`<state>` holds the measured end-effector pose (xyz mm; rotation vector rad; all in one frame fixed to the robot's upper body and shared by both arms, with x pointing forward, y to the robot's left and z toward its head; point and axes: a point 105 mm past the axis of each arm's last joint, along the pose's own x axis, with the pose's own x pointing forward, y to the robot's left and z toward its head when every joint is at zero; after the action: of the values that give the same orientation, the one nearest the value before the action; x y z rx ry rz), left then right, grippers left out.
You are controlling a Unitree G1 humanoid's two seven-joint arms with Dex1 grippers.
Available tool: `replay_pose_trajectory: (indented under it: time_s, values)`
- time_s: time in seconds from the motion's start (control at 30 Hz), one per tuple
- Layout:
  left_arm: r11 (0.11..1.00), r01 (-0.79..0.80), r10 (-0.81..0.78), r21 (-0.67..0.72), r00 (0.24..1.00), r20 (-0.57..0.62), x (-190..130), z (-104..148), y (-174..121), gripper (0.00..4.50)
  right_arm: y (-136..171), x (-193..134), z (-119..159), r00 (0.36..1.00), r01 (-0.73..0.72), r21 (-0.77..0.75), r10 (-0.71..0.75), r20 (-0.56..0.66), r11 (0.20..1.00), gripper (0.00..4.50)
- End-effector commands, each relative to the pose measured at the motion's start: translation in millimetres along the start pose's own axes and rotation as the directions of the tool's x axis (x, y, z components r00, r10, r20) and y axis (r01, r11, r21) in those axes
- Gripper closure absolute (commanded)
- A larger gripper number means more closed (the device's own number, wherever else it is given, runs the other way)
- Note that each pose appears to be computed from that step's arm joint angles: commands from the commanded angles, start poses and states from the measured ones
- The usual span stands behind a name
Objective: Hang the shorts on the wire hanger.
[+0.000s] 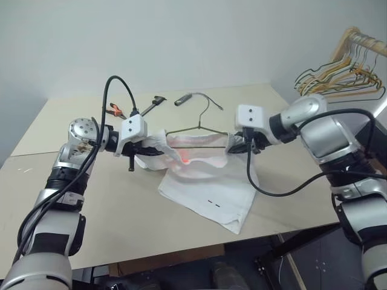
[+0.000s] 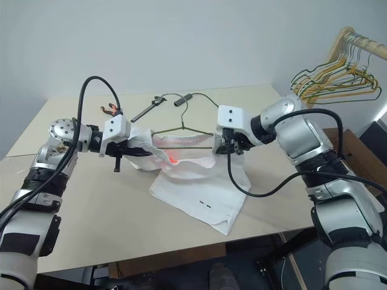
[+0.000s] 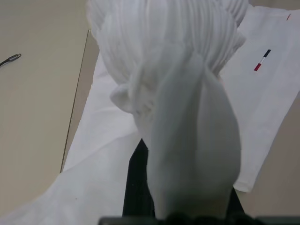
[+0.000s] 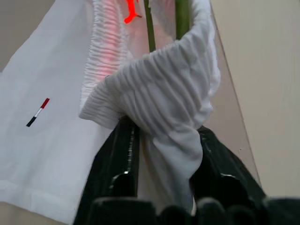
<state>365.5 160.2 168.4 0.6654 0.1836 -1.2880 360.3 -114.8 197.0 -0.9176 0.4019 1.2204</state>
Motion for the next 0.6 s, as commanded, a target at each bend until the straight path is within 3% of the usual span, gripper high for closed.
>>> replay_pose_trajectory:
  time_s: [0.03,0.1,0.3,0.6]
  values:
    - [0.997,-0.013,0.011,0.079,0.999,0.031,-5.3,21.3,6.4,4.5,-3.6,-5.7,8.9,1.0,-0.007,-0.061,0.007,-0.007,0.998,3.94]
    - [0.997,-0.01,0.008,0.082,0.999,0.031,-5.5,21.7,6.0,4.5,-2.3,-4.4,7.1,1.0,-0.023,-0.051,0.022,-0.007,0.998,4.47]
    - [0.994,-0.005,-0.004,0.111,0.997,0.077,-8.7,26.8,4.6,4.5,4.5,-10.4,3.9,0.998,-0.057,0.023,0.056,0.037,0.998,4.47]
    - [0.979,-0.196,0.175,0.06,0.951,0.255,-47.1,66.4,50.1,1.7,37.9,-36.6,-22.2,0.993,-0.061,0.372,0.018,0.117,0.926,4.5]
